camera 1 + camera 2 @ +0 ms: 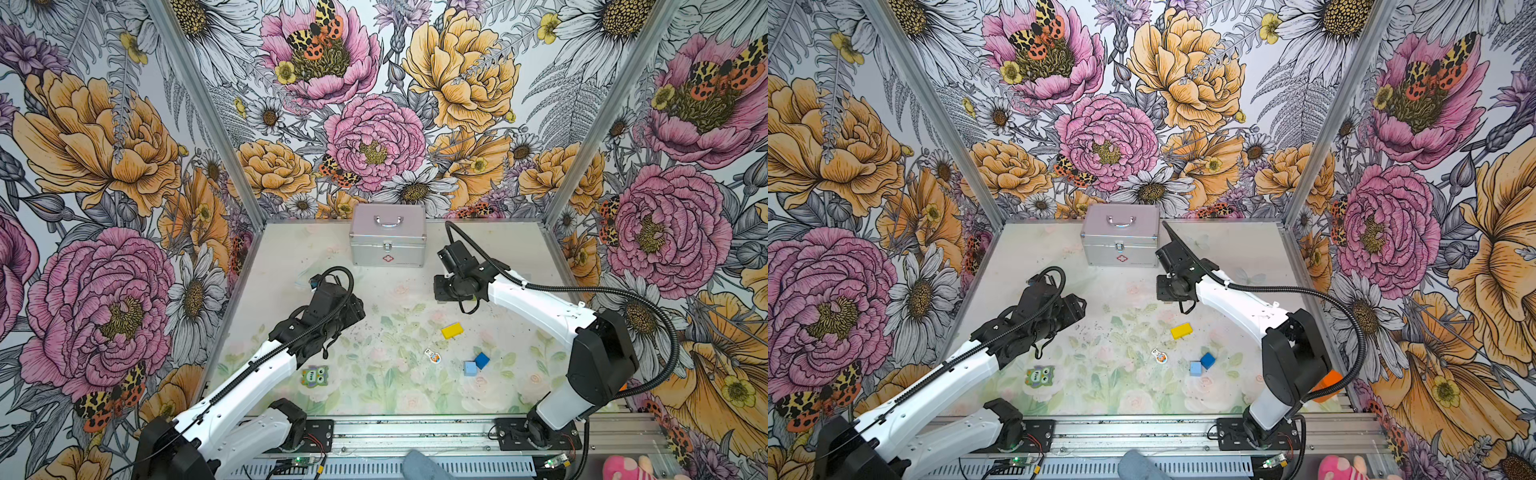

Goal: Build the wood block tower
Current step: 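Lift and carry the plank with the right gripper to the standing blocks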

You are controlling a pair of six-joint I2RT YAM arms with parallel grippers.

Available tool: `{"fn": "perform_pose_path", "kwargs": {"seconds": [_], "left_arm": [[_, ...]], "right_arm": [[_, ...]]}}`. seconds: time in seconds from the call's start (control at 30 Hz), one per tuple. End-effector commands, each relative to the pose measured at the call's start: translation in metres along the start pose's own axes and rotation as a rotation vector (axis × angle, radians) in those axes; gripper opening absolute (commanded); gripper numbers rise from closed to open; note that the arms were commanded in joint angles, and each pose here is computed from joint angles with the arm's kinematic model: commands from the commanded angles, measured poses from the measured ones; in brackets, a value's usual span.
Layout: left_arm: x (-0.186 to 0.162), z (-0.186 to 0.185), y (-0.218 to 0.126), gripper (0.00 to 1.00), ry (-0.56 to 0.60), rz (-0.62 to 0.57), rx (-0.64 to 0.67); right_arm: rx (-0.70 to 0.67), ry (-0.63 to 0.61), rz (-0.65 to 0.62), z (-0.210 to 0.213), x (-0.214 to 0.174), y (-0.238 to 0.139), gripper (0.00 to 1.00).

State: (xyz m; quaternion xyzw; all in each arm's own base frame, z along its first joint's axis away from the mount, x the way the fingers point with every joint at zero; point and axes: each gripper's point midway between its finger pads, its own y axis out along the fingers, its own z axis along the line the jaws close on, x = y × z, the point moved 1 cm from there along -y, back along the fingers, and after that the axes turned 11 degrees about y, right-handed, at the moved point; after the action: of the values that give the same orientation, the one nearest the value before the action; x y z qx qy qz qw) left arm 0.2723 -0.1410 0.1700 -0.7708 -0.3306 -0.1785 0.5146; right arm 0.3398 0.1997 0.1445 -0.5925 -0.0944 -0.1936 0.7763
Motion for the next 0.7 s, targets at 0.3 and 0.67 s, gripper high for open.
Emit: {"fn": "perform_pose_path", "kwargs": {"seconds": [0.3, 0.67], "left_arm": [[0.024, -0.051, 0.017, 0.77, 0.076, 0.001, -0.113], [0.031, -0.055, 0.021, 0.77, 0.099, 0.014, -0.135]], "right_arm": [[-0.100, 0.016, -0.039, -0.075, 0.039, 0.002, 0.21], [-0.116, -0.001, 0.028, -0.106, 0.041, 0.028, 0.21]]}}
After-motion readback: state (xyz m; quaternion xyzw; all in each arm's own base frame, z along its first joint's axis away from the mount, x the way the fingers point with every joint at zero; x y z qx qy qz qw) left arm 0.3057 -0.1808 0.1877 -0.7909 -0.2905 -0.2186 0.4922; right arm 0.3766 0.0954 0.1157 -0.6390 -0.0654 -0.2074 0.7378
